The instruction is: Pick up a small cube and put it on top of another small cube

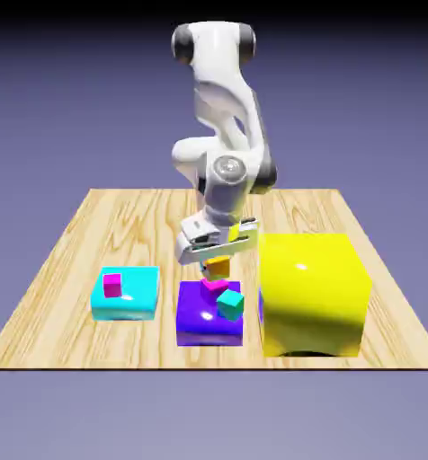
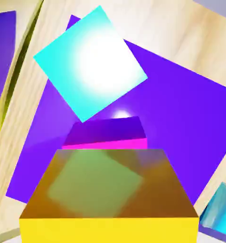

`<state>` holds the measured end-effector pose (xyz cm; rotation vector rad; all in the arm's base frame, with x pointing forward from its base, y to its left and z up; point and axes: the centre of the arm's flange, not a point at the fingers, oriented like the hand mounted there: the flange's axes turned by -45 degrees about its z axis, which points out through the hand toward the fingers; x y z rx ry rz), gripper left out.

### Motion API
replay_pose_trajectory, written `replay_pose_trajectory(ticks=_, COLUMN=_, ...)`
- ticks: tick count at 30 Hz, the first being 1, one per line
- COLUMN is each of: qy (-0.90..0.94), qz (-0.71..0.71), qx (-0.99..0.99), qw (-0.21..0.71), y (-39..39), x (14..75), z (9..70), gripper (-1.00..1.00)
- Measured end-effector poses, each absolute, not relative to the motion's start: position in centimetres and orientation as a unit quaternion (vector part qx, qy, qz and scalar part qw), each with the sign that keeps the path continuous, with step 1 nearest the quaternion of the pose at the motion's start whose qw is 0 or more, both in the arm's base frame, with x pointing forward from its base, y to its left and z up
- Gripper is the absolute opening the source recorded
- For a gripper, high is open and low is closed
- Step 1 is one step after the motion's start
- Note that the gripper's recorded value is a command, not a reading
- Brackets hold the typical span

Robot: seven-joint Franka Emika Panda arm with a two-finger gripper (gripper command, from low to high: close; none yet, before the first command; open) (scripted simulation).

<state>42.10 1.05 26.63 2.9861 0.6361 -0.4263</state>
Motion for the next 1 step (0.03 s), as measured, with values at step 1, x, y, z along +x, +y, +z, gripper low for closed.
replay_pose_trajectory(ticks=1, qy=0.206, qz=-0.138, qx=0.968, qw=0.029, y=1.06, x=42.10, z=26.63, gripper=1.00)
